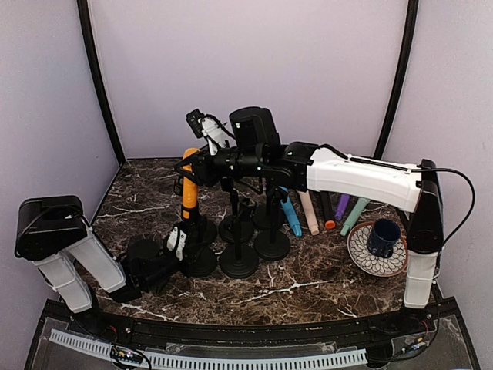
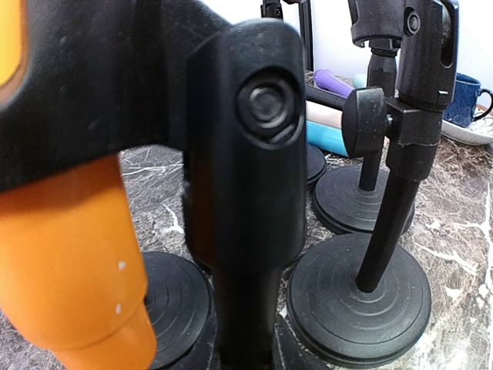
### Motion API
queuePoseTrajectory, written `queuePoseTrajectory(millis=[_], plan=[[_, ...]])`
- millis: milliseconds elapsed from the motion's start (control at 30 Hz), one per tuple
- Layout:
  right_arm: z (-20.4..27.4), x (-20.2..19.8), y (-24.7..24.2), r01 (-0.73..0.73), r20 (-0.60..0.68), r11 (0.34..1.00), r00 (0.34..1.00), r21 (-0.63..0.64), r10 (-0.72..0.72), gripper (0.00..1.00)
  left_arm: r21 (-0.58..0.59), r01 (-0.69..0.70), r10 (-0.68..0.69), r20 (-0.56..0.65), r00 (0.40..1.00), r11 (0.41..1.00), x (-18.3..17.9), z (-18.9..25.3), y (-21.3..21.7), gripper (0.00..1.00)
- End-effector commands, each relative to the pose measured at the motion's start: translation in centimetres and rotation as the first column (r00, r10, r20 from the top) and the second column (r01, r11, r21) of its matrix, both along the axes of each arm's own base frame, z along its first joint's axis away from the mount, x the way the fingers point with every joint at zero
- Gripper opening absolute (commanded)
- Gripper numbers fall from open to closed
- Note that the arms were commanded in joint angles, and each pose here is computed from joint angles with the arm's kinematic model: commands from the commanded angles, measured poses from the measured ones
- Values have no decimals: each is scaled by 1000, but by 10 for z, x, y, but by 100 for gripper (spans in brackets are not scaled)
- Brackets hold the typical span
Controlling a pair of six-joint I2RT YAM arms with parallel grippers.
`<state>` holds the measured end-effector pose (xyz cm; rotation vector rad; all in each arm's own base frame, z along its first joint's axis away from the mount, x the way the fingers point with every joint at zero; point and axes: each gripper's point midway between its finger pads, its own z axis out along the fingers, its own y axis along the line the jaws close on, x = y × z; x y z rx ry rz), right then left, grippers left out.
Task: Remove the microphone from the stand
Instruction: Remove the microphone from the microphone stand.
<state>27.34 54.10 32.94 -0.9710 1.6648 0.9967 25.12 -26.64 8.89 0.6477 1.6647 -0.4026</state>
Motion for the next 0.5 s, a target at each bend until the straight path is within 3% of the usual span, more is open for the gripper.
queuePoseTrajectory(millis=[0, 233, 467], plan=[[40, 26, -12, 175, -1, 981, 984, 86, -176, 20, 48, -54, 58, -82, 995, 997, -3, -28, 17, 0], [52, 16, -10, 76, 10, 990, 997, 117, -78, 20, 51, -55, 60, -89, 994, 997, -5, -31, 19, 0], [68, 3, -17, -166, 17, 965, 986, 204, 166, 20, 52, -56, 60, -92, 994, 997, -6, -32, 21, 0]])
